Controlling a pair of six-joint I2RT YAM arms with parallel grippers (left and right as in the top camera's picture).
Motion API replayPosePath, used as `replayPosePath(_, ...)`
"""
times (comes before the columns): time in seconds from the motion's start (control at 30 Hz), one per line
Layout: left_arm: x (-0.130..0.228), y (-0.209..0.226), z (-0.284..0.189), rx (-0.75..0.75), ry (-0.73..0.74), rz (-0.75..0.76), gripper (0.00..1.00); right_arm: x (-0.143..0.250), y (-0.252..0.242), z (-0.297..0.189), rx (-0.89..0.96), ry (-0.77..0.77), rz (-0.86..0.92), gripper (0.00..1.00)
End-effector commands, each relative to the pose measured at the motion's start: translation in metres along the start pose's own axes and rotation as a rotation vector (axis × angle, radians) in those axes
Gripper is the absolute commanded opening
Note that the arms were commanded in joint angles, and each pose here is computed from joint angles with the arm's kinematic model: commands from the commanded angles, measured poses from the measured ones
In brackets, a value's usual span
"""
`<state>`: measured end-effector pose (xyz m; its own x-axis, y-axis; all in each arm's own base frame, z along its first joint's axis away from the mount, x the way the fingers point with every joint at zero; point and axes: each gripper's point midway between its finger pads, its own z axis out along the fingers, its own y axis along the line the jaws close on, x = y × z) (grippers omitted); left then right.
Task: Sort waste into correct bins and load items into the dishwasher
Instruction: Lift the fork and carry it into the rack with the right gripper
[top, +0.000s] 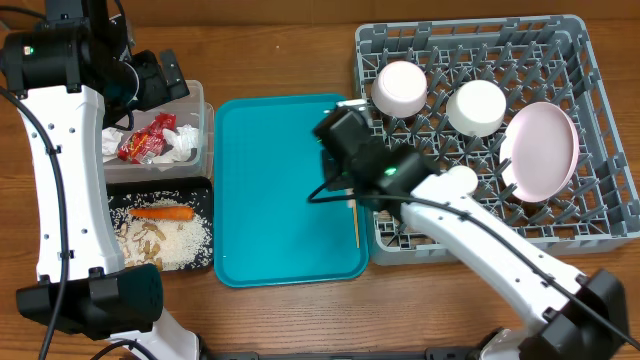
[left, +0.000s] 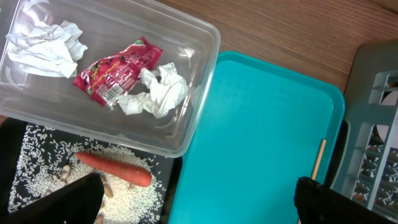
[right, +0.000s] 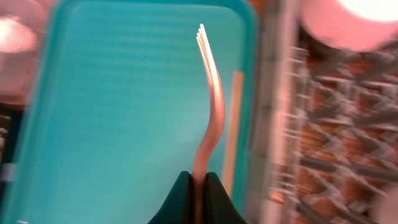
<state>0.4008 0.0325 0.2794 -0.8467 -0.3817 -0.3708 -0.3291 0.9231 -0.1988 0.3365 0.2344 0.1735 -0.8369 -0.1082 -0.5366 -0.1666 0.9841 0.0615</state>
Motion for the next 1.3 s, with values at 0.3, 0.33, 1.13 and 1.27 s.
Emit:
replayPosePath(0.3, -0.003, -0.001, -0.004, 0.007, -0.015, 0.004, 1.00, -0.009, -0.113, -0.008, 0.203, 0.069, 0.111, 0.04)
replayPosePath(0.33, -0.003, -0.001, -0.004, 0.007, -0.015, 0.004, 1.00, -0.008, -0.119, -0.008, 0.214, 0.079, 0.121, 0.04)
replayPosePath(1.13, -0.003, -0.001, -0.004, 0.007, -0.015, 0.004, 1.00, 0.030, -0.133, 0.026, 0.243, 0.149, 0.092, 0.04)
replayPosePath(1.27, -0.003, -0.001, -0.004, 0.007, -0.015, 0.004, 1.00, 0.036, -0.133, 0.037, 0.231, 0.147, 0.044, 0.04)
